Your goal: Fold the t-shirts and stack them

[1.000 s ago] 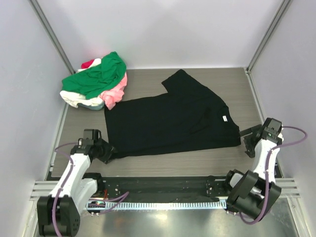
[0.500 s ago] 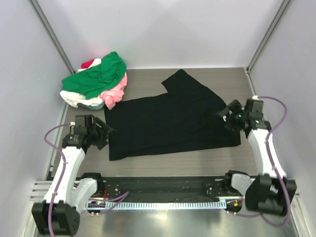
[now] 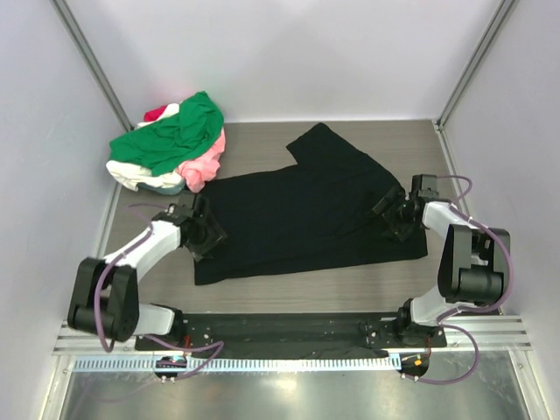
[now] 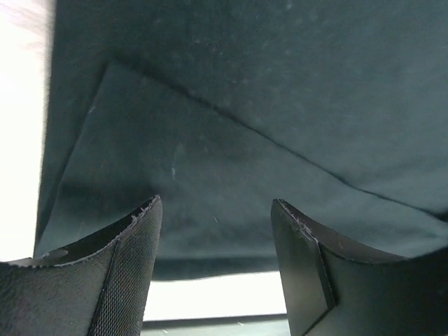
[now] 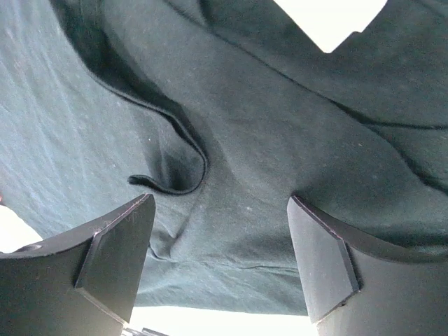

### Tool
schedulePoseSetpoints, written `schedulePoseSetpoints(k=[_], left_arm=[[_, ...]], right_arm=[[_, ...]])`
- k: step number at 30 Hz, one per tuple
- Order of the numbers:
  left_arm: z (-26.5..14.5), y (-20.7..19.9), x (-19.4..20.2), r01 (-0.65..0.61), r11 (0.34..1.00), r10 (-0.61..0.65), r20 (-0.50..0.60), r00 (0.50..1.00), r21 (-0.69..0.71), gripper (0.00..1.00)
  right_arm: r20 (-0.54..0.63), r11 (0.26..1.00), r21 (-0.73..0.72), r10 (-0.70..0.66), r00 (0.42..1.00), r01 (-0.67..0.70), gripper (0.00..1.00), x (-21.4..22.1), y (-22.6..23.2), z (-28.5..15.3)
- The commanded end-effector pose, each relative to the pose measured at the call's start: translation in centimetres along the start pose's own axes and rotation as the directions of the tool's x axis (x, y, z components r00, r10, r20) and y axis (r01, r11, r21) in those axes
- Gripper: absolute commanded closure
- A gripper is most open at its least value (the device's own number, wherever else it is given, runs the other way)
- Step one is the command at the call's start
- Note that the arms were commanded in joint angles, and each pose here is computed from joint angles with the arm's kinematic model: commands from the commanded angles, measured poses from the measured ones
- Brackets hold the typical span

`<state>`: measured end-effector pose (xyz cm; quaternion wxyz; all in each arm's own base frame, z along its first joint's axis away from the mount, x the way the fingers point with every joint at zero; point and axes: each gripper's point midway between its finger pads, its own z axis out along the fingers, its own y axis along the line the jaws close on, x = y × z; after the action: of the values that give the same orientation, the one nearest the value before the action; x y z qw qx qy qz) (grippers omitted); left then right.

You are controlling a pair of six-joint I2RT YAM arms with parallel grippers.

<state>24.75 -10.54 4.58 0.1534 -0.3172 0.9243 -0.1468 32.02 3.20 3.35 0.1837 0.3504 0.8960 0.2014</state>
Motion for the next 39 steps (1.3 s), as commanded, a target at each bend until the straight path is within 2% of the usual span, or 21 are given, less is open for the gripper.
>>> schedulePoseSetpoints(k=[1,4,8,13,18,20,22,23,24,26,28,29,31,32,33,36,37,39], left_arm=[[1.3,-2.3,-1.5,-0.117,0.993,0.115,0.071,0.991,0.021,0.35],[3.0,-2.3,-0.5,-0.179,0.983,0.180,0.028,0.983,-0.026,0.36],[5.0,-2.2,1.1,-0.222,0.974,0.221,-0.028,0.975,-0.044,0.37],[5.9,-2.2,3.5,-0.268,0.962,0.263,-0.079,0.961,-0.054,0.38],[4.5,-1.5,6.1,-0.264,0.964,0.259,-0.101,0.961,-0.037,0.38],[2.6,-1.5,5.9,-0.274,0.961,0.270,-0.086,0.959,-0.030,0.37],[0.0,-3.8,3.7,-0.309,0.951,0.309,-0.002,0.951,-0.006,0.33],[-2.3,-3.9,3.1,-0.362,0.932,0.362,0.013,0.932,-0.015,0.32],[-4.7,-6.2,1.3,-0.386,0.923,0.384,0.080,0.920,0.011,0.31],[-8.6,-6.2,-0.6,-0.454,0.890,0.455,0.148,0.878,-0.045,0.26],[-12.5,-7.1,-2.9,-0.483,0.872,0.488,0.241,0.839,-0.083,0.20],[-14.0,-7.0,-3.6,-0.511,0.854,0.516,0.279,0.810,-0.094,0.18],[-16.0,-7.0,-4.7,-0.528,0.841,0.535,0.333,0.776,-0.120,0.12],[-16.5,-6.6,-5.2,-0.532,0.833,0.548,0.353,0.759,-0.149,0.10],[-17.2,-6.2,-5.7,-0.550,0.818,0.570,0.377,0.730,-0.170,0.08],[-17.2,-4.2,-7.4,-0.525,0.802,0.597,0.430,0.678,-0.285,0.09],[-17.1,-3.7,-7.8,-0.507,0.802,0.597,0.446,0.667,-0.315,0.12],[-16.9,-1.8,-8.8,-0.458,0.788,0.613,0.459,0.643,-0.412,0.13]], right_arm=[[0.078,0.980,0.167,0.101,0.992,-0.113,0.17,-0.6,-5.5,-0.2],[0.093,0.949,0.196,0.233,0.968,-0.247,0.16,0.8,-9.1,-0.9],[0.119,0.920,0.205,0.316,0.941,-0.335,0.15,2.5,-11.9,-2.1],[0.184,0.901,0.211,0.343,0.921,-0.378,0.14,3.8,-13.1,-3.9],[0.222,0.904,0.196,0.337,0.915,-0.380,0.13,3.8,-12.5,-5.8],[0.241,0.927,0.123,0.318,0.917,-0.353,0.14,3.0,-10.9,-6.8],[0.259,0.950,0.027,0.295,0.920,-0.312,0.15,1.4,-8.3,-8.2],[0.263,0.959,-0.046,0.281,0.923,-0.278,0.15,0.8,-6.5,-9.2],[0.307,0.967,-0.114,0.251,0.918,-0.227,0.15,-1.0,-4.4,-10.6],[0.364,0.978,-0.171,0.173,0.915,-0.117,0.15,-3.4,-0.8,-13.1],[0.391,0.987,-0.161,0.052,0.919,0.013,0.15,-4.3,2.3,-13.9],[0.425,0.989,-0.136,0.009,0.905,0.054,0.14,-6.3,4.0,-14.6],[0.428,0.985,-0.111,-0.072,0.901,0.131,0.14,-7.3,6.5,-14.3],[0.447,0.970,-0.120,-0.138,0.884,0.212,0.14,-8.2,9.6,-15.1],[0.407,0.973,-0.075,-0.168,0.898,0.217,0.14,-8.9,9.8,-12.9],[0.421,0.950,-0.035,-0.268,0.866,0.311,0.15,-11.8,13.8,-11.9],[0.372,0.952,0.013,-0.288,0.882,0.306,0.16,-12.7,13.3,-8.7],[0.399,0.935,0.022,-0.334,0.854,0.355,0.17,-15.1,15.7,-8.0]])
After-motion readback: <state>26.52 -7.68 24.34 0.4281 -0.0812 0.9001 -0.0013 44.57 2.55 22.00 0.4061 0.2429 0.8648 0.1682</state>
